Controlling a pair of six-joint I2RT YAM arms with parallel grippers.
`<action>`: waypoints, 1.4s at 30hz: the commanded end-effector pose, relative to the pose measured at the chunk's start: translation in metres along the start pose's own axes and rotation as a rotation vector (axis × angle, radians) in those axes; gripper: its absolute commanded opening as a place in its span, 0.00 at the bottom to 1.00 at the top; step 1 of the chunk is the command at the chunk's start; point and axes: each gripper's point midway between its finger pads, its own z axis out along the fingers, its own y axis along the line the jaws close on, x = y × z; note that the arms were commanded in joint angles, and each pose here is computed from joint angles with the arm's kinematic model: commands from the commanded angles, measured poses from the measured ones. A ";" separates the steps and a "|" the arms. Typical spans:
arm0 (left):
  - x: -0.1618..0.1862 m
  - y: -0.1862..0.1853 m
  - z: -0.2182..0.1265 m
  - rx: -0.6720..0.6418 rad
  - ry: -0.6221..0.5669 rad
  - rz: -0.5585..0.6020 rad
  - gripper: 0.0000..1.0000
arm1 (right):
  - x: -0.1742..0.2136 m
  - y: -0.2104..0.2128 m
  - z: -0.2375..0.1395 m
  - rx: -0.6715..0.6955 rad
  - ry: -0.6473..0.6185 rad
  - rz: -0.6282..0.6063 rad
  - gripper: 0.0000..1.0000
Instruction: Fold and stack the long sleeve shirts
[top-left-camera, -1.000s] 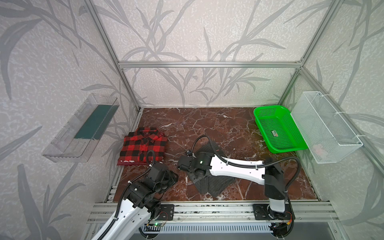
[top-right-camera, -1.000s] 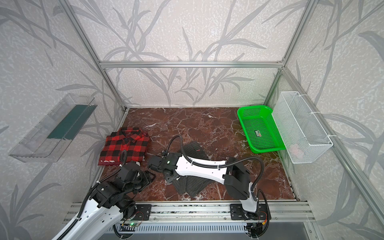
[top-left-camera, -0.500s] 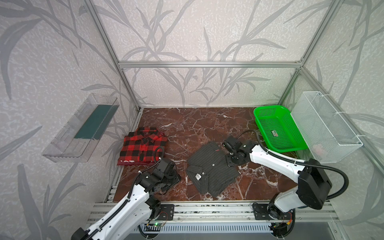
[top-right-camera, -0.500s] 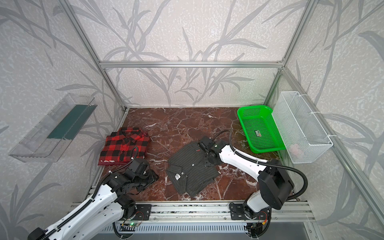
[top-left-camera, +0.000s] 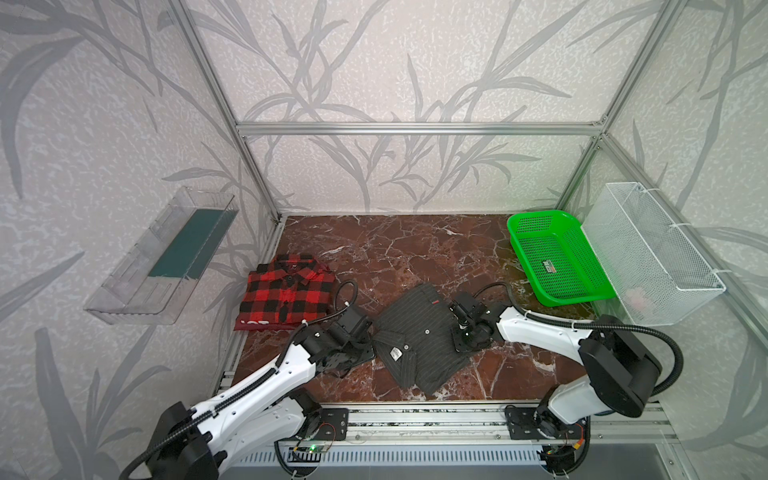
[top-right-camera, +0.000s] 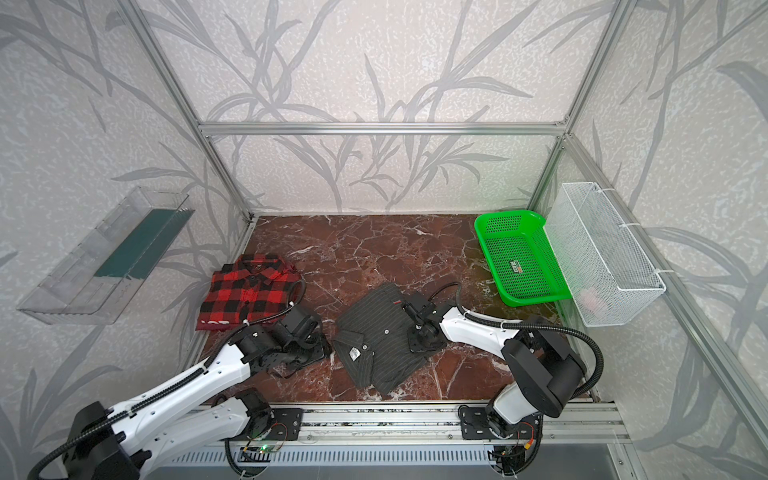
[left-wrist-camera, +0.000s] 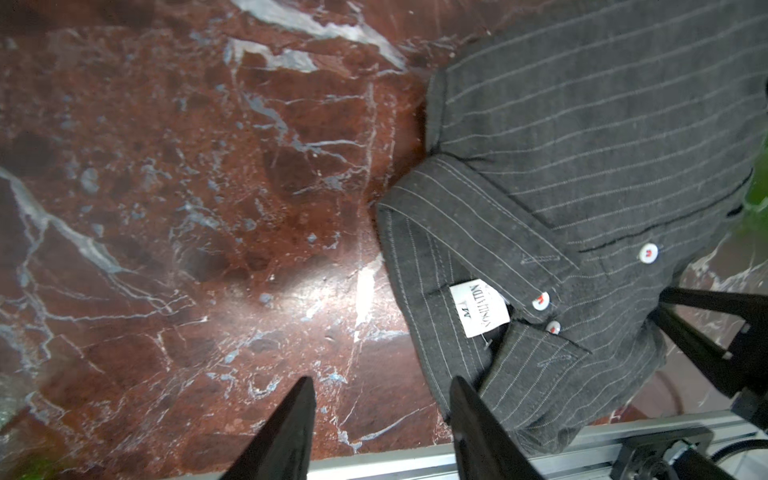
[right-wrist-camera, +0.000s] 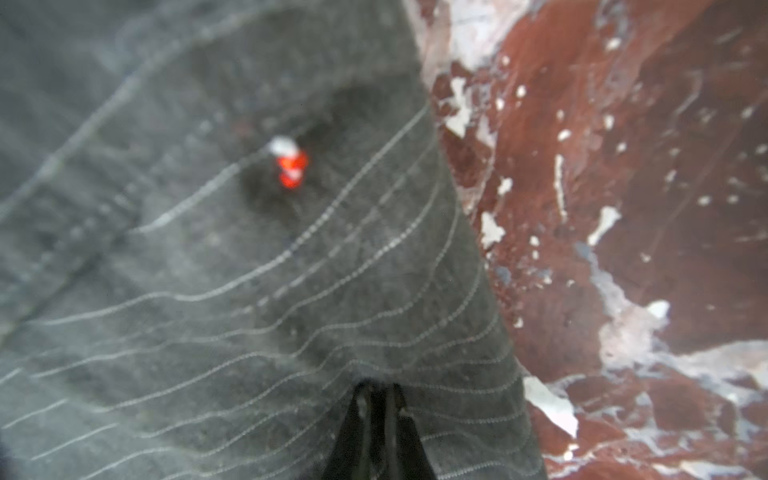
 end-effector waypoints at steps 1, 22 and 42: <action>-0.009 -0.009 -0.004 -0.018 -0.050 0.079 0.57 | 0.022 -0.009 0.010 -0.005 0.047 0.070 0.11; -0.051 -0.091 0.104 -0.188 0.108 0.215 0.58 | 0.072 0.036 -0.004 -0.198 -0.011 0.123 0.17; -0.127 -0.248 0.093 0.053 0.027 0.453 0.60 | 0.070 0.157 0.001 -0.393 -0.087 -0.035 0.23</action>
